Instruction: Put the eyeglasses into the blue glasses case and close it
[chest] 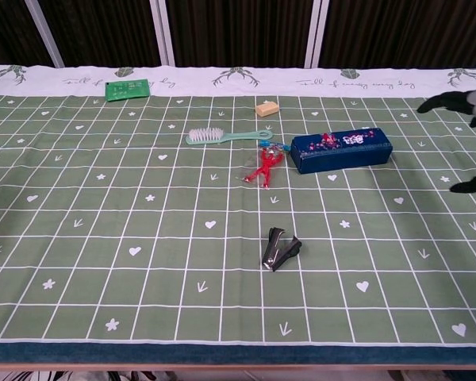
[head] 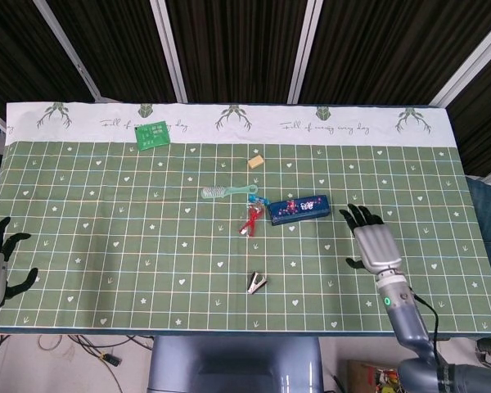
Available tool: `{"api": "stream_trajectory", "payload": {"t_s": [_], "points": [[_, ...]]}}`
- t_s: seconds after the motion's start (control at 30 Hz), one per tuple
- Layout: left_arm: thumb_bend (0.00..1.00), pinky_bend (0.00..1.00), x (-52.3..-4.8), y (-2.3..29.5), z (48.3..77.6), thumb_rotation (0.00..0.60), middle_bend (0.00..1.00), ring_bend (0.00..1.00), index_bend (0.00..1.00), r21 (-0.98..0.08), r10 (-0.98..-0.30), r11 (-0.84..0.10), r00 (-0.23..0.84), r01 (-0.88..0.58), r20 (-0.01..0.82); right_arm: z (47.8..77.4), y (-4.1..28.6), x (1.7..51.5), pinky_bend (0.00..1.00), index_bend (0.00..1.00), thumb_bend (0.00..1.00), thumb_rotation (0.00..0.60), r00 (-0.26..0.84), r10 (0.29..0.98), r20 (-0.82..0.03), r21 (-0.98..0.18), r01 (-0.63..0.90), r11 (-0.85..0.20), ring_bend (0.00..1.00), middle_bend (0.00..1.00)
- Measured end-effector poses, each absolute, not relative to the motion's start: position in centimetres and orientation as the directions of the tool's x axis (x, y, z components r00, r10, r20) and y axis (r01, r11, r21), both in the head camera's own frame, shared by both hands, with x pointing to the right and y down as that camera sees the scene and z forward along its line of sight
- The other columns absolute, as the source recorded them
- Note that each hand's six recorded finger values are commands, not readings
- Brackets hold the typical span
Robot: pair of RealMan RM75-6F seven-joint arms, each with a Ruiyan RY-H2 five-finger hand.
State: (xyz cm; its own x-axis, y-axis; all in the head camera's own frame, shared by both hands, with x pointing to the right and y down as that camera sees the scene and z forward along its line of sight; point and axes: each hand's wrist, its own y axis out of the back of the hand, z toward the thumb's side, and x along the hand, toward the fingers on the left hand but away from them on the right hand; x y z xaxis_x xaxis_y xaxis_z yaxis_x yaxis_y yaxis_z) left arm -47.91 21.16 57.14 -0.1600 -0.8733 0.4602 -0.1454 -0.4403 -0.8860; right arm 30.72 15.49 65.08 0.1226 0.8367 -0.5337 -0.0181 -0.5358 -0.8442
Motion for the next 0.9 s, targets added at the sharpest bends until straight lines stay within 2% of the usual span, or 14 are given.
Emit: {"api": "stream_trajectory", "payload": {"t_s": [0.23,0.47,0.6,0.9], "points": [[0.30,0.00,-47.6,21.2,57.1,0.600,0.00,0.00,0.24,-0.891,-0.880,-0.434,-0.148,-0.134,0.451,61.7,20.0,33.5,0.24,0.08,0.20,0.600,0.105,0.883,-0.458,-0.886,0.031,-0.463,0.10,0.06],[0.30,0.00,-47.5,21.2,56.9,0.600,0.00,0.00,0.20,-0.898,-0.889,-0.421,-0.137,-0.129,0.437,59.1,24.0,36.4,0.24,0.04,0.20,0.600,0.031,0.910,-0.414,-0.910,0.021,-0.414,0.08,0.05],[0.30,0.00,-47.3,21.2,56.7,0.600,0.00,0.00,0.20,-0.904,-0.898,-0.409,-0.123,-0.126,0.423,58.1,24.8,37.4,0.21,0.04,0.20,0.600,0.010,0.928,-0.373,-0.928,0.005,-0.373,0.07,0.04],[0.30,0.00,-46.9,21.1,56.3,0.600,0.00,0.00,0.20,-0.921,-0.920,-0.369,-0.090,-0.122,0.381,57.8,24.6,38.5,0.21,0.03,0.19,0.600,-0.007,0.947,-0.321,-0.947,-0.007,-0.321,0.07,0.04]]}}
